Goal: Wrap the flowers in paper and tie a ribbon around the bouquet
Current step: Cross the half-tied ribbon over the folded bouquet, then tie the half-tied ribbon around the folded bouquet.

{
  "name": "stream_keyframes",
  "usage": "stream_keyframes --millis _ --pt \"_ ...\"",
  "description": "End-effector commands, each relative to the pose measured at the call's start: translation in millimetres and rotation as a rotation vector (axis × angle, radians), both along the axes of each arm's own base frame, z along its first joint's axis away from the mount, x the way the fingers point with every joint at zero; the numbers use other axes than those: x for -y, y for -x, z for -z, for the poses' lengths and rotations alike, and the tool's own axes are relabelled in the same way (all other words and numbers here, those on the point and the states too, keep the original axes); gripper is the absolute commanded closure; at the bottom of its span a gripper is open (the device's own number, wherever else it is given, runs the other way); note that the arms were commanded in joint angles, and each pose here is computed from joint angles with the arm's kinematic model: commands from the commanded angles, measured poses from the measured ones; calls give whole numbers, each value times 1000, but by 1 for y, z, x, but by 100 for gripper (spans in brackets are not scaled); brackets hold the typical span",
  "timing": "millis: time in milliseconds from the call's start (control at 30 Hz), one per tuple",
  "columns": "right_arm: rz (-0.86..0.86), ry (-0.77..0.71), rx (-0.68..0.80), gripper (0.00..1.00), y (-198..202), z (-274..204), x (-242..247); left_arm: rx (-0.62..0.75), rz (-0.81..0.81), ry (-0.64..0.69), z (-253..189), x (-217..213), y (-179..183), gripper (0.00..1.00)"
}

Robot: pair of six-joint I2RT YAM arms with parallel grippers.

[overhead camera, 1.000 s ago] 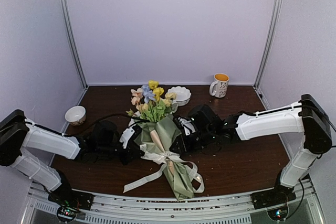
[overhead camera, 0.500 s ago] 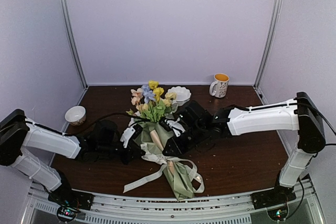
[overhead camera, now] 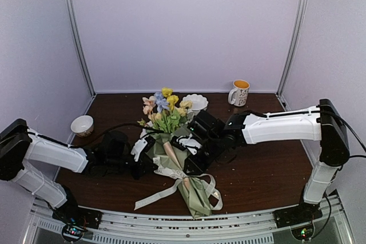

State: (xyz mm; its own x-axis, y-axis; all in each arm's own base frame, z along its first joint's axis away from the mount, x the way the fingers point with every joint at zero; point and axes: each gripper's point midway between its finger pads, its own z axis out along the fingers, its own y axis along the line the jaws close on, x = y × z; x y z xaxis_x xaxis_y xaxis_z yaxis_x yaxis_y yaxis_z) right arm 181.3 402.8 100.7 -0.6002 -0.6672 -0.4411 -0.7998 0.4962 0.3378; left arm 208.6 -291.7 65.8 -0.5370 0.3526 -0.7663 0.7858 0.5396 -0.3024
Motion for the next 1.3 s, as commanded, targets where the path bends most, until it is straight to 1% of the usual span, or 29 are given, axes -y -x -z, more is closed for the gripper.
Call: stream_keyframes --millis 0,100,200,367,467,567,700,767,867,1000,1100,1267 --pt "-72 -8 10 72 12 -4 -10 44 12 36 -18 7 -7 100" --pt "-102 -47 12 70 19 -12 -17 46 8 32 -16 6 -7 100" --pt "-119 -56 17 69 24 -12 -21 36 15 27 -15 7 -6 100" --pt "-120 -20 25 68 24 1 -26 41 11 26 -14 7 -7 100" --pt "-100 11 49 71 17 5 -28 34 17 35 -15 8 -7 100" --pt "-120 -4 56 70 19 0 -34 34 16 31 -14 7 -6 100" --pt "-119 34 83 70 17 6 -33 34 13 30 -14 7 -6 100" --pt "-118 55 81 74 16 11 -31 30 13 30 -14 6 -5 100" --pt "-98 66 106 87 12 9 -27 35 4 26 -14 4 -6 100" --pt "-60 35 144 96 5 -8 -27 34 1 22 -14 4 -6 100" --pt "-25 8 167 100 -1 -20 -27 36 1 20 -13 4 -6 100" --pt "21 -50 154 100 -6 -34 -27 35 -18 9 -12 1 -9 100"
